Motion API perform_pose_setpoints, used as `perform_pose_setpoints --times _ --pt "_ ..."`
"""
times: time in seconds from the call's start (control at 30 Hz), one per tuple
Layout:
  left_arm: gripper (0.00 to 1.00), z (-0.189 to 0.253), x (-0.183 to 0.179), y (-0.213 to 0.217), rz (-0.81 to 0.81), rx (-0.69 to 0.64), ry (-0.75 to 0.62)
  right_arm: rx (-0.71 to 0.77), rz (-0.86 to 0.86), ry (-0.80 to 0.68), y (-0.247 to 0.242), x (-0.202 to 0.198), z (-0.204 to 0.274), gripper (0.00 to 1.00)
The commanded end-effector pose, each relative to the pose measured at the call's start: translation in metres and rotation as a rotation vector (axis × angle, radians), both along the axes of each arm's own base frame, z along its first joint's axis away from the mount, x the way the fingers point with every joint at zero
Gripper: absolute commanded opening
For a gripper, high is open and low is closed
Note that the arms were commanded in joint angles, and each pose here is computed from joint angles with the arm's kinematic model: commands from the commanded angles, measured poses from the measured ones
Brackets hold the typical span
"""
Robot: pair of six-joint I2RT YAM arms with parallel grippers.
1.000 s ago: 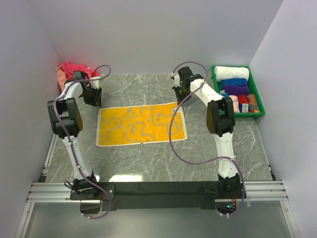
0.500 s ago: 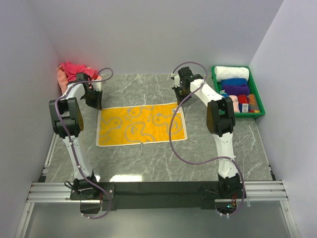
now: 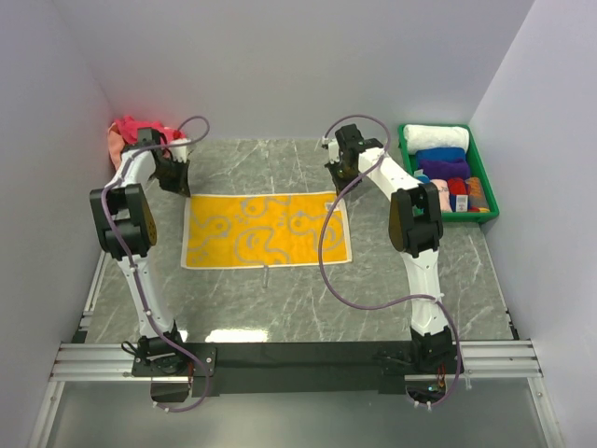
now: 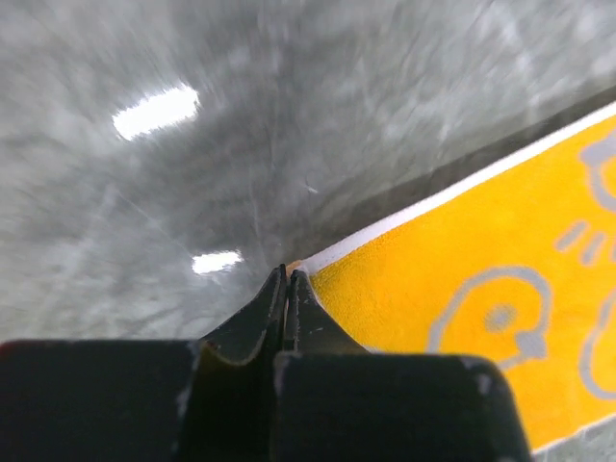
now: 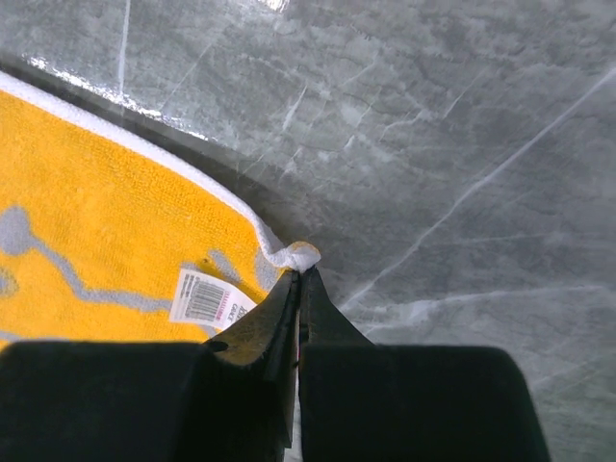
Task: Roll the towels
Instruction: Fold the towel
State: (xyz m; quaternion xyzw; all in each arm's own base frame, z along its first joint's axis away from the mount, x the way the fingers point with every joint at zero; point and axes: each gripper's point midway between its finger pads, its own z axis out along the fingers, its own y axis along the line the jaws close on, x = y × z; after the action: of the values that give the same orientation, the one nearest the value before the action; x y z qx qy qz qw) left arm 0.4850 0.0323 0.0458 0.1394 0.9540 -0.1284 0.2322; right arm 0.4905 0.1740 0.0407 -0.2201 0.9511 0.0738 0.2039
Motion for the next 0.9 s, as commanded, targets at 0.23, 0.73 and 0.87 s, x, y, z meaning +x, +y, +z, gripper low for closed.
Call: perform_pose_setpoints --times 0.23,0.73,0.87 --pt "0.00 0.071 -0.012 -0.002 -0.118 -0.084 -0.147 0.036 0.073 -0.129 -0.003 -0.002 0.073 0.00" --pt "0.00 0.044 -0.128 -0.008 -0.235 -0.155 -0.010 0.166 0.161 0.094 0.006 -0.104 0.042 0.00" --pt "0.00 0.027 -0.152 -0.010 -0.252 -0.142 0.024 0.145 0.175 0.135 0.002 -0.121 0.029 0.00"
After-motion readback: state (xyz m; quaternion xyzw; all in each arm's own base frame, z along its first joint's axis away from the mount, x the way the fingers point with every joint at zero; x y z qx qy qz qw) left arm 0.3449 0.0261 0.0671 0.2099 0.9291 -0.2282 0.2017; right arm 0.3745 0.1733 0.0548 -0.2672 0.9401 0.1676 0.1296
